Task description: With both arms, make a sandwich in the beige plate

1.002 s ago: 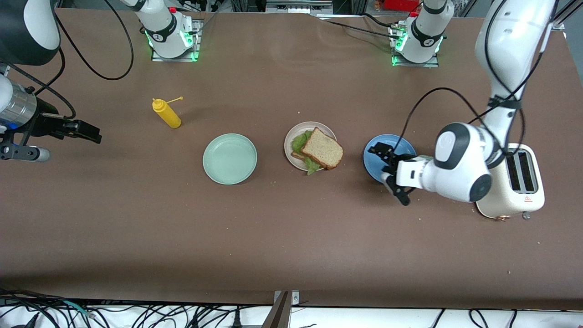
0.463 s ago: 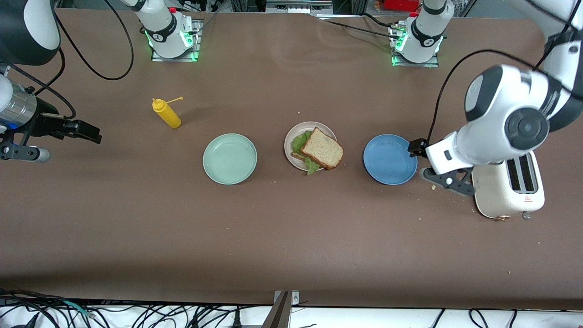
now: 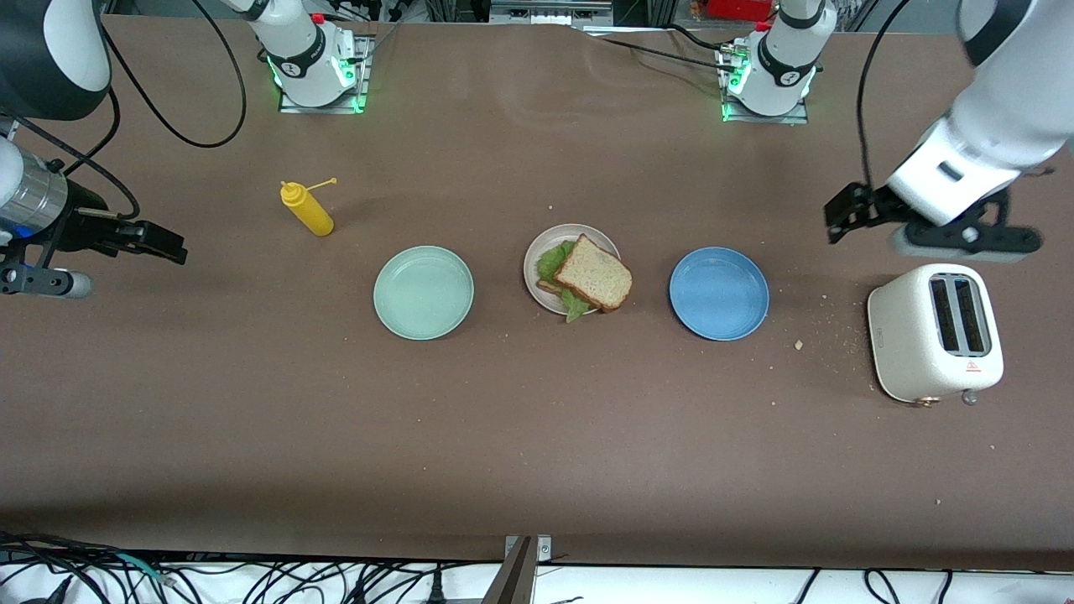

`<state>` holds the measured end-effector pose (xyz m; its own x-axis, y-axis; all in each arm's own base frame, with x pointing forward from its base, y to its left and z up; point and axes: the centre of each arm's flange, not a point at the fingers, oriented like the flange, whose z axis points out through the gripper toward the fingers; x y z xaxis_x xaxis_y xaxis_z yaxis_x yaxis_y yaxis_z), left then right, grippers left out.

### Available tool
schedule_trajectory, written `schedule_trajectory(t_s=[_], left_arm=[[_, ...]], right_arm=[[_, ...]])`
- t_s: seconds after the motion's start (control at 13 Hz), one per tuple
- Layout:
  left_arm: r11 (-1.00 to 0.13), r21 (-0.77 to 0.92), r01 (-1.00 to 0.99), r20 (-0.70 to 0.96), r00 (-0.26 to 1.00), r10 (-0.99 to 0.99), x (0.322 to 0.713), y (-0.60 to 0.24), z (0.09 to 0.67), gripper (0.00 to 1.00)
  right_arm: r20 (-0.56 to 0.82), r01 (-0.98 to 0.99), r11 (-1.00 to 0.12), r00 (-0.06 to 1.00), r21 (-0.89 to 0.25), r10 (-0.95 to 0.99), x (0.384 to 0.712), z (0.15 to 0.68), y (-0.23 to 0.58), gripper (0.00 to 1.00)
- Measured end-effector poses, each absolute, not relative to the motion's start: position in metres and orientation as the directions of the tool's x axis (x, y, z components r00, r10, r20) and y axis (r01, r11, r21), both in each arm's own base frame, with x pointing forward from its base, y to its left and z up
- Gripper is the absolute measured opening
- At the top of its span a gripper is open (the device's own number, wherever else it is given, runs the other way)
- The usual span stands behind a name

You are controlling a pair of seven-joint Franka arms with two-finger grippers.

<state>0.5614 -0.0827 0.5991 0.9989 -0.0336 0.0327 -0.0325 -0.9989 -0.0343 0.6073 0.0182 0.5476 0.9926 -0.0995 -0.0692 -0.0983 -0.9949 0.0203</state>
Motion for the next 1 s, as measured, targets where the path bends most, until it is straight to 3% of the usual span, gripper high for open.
schedule_trajectory(t_s=[0.54, 1.0], left_arm=[[-0.998, -0.048, 0.033, -0.087, 0.995, 0.037, 0.543, -0.046, 0.586, 1.00], [-0.999, -0.045, 0.012, -0.090, 0.996, 0.016, 0.543, -0.059, 0.586, 1.00]], right_arm=[[-0.069, -0.098, -0.995, 0.993, 0.020, -0.099, 0.607, 0.548, 0.018, 1.00], [-0.069, -0.098, -0.995, 0.993, 0.020, -0.099, 0.607, 0.548, 0.018, 1.00]])
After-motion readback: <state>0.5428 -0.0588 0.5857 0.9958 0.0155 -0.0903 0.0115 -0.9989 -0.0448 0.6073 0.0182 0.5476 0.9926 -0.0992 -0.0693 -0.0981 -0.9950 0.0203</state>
